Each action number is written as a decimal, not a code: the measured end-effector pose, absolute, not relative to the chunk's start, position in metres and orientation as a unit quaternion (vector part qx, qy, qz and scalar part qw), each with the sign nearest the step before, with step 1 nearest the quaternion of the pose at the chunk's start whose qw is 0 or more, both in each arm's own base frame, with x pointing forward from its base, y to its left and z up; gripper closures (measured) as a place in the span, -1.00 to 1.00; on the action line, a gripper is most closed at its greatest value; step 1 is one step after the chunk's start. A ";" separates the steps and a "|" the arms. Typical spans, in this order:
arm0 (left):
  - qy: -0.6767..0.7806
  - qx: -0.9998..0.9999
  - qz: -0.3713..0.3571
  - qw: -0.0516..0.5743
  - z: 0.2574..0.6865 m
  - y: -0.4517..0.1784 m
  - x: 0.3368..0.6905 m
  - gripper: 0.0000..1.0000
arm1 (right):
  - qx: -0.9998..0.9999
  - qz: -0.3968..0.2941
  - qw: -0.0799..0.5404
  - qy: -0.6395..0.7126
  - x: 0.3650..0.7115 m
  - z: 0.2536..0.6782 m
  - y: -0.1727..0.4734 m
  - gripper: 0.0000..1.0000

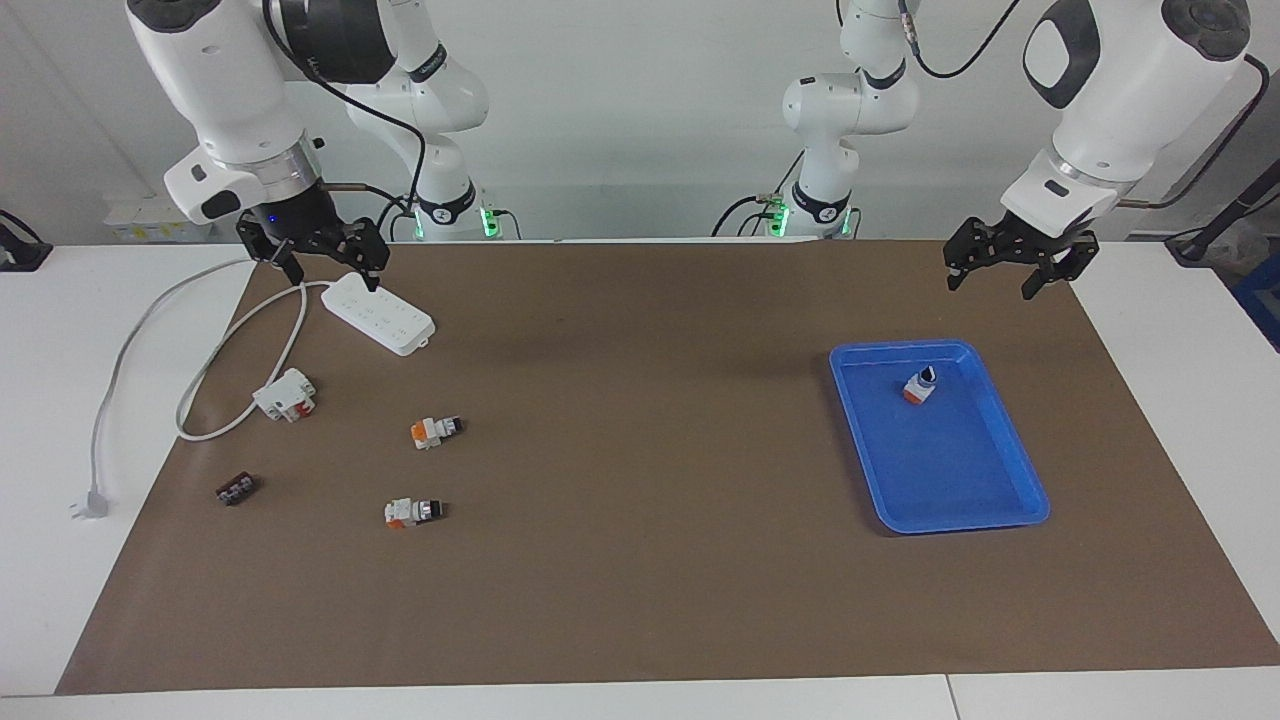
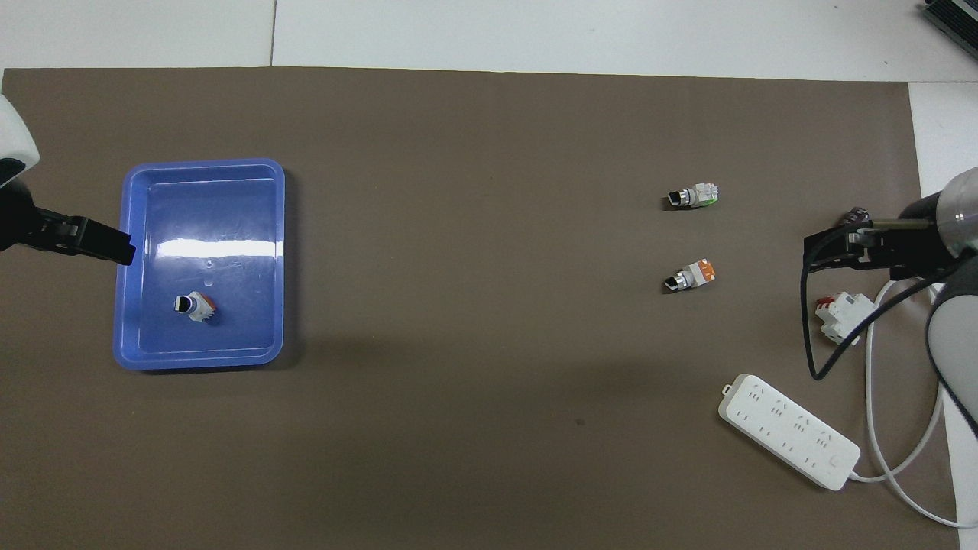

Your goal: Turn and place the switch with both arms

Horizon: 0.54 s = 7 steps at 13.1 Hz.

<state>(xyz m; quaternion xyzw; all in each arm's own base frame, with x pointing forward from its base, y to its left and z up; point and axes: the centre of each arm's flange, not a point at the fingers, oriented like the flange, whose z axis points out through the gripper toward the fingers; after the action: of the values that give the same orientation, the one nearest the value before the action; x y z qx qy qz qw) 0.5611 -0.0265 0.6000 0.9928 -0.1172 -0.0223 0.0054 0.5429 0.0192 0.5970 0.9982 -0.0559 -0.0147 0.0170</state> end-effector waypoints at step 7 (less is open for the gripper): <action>-0.113 0.993 -0.025 0.005 0.599 -0.035 0.560 -1.00 | 0.998 -0.015 0.017 -0.056 0.543 0.597 0.019 -1.00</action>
<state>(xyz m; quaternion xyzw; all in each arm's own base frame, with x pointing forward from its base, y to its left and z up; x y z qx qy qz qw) 0.5602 -0.0346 0.5994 0.9933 -0.1128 -0.0246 0.0052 0.5429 0.0191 0.5970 0.9982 -0.0559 -0.0146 0.0169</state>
